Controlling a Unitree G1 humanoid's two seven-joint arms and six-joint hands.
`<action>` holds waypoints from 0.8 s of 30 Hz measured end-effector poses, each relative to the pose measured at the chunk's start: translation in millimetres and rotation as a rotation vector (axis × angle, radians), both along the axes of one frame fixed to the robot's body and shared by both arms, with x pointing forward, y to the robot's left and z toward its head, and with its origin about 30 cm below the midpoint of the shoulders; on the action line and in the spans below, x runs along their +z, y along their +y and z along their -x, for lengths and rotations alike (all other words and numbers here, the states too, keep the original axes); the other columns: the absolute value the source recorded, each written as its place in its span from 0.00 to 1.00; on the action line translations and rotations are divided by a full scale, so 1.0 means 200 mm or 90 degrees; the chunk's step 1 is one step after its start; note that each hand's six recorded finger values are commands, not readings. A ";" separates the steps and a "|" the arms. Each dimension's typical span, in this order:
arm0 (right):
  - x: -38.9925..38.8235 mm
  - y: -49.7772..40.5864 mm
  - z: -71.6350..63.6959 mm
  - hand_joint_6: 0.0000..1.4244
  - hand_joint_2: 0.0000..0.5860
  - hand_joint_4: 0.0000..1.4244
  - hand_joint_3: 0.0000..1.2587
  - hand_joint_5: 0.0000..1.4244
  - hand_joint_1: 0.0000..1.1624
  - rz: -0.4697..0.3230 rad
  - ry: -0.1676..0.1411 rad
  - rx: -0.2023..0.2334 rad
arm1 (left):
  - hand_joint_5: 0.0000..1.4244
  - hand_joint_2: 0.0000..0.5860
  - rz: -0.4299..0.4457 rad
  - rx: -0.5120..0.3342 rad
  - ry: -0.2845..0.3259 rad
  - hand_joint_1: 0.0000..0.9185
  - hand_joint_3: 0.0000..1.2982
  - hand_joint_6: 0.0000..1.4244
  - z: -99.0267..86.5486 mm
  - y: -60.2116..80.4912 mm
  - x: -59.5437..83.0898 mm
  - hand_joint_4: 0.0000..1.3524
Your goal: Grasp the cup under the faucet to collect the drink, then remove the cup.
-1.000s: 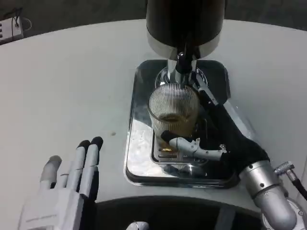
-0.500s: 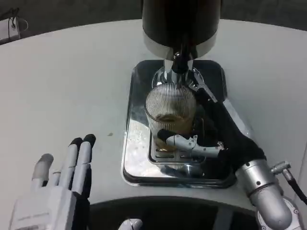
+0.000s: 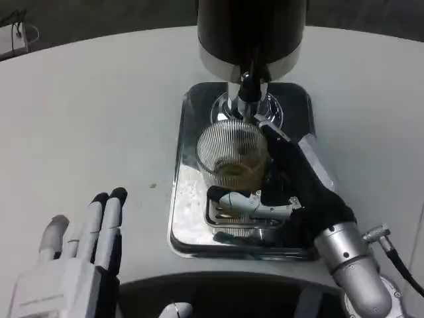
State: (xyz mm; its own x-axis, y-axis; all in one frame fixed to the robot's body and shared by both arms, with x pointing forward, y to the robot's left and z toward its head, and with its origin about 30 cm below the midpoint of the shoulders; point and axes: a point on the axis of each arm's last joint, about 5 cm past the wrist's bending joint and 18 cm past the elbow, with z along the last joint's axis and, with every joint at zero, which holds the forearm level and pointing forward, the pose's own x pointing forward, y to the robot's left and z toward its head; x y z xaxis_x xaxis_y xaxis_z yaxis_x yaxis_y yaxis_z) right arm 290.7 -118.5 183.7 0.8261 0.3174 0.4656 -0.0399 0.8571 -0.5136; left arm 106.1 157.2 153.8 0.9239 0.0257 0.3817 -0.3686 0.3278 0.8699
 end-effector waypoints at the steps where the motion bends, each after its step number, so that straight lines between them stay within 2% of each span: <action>1: 0.000 0.002 0.00 0.66 0.28 0.28 0.20 0.38 0.80 -0.003 -0.001 -0.002 | 0.11 0.27 -0.001 0.001 0.001 0.00 0.00 0.01 0.00 0.00 0.00 0.00; 2: -0.001 0.005 0.00 0.74 0.30 0.32 0.24 0.44 0.84 -0.005 -0.001 -0.002 | 0.11 0.27 -0.001 0.001 0.002 0.00 0.00 0.01 0.00 0.00 0.00 0.00; 5: -0.003 0.014 0.00 0.89 0.33 0.43 0.35 0.58 0.90 -0.020 -0.005 -0.011 | 0.11 0.27 -0.002 0.004 0.002 0.00 0.00 0.01 0.00 0.01 0.00 0.00; 8: -0.011 0.028 0.01 0.99 0.34 0.56 0.47 0.70 0.94 -0.038 -0.003 -0.017 | 0.11 0.27 -0.002 0.005 0.001 0.00 0.00 0.01 0.00 0.01 0.00 0.00; 12: -0.012 0.019 0.01 1.00 0.36 0.70 0.60 0.83 0.98 -0.054 -0.006 -0.028 | 0.11 0.27 -0.001 0.004 0.002 0.00 0.00 0.01 -0.01 0.01 0.01 0.00; 14: -0.014 0.008 0.02 1.00 0.36 0.73 0.63 0.86 0.99 -0.068 -0.004 -0.034 | 0.11 0.27 0.000 0.004 0.001 0.00 0.00 0.01 -0.01 0.00 0.01 0.00; 17: -0.014 -0.002 0.03 1.00 0.36 0.78 0.67 0.90 1.00 -0.085 -0.002 -0.040 | 0.11 0.27 0.001 0.004 0.000 0.00 0.00 0.01 -0.01 0.00 0.01 0.00; 19: -0.011 -0.008 0.04 1.00 0.32 0.80 0.70 0.91 0.98 -0.097 -0.002 -0.044 | 0.11 0.27 0.002 0.005 -0.001 0.00 0.00 0.01 -0.01 0.00 0.01 0.00; 24: 0.012 -0.012 0.06 1.00 0.26 0.82 0.72 0.92 0.96 -0.120 -0.010 -0.047 | 0.11 0.27 0.004 0.005 -0.001 0.00 0.00 0.01 -0.01 0.00 0.01 0.00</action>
State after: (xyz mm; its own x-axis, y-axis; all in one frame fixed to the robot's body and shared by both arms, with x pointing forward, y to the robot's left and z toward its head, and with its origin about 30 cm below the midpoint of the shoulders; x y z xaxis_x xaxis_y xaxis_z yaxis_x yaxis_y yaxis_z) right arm 279.7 -120.9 186.0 0.8358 0.1618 0.5247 0.0341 0.9385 -0.3437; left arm 108.4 157.7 155.5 0.9230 0.0355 0.3832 -0.3728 0.3296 0.8674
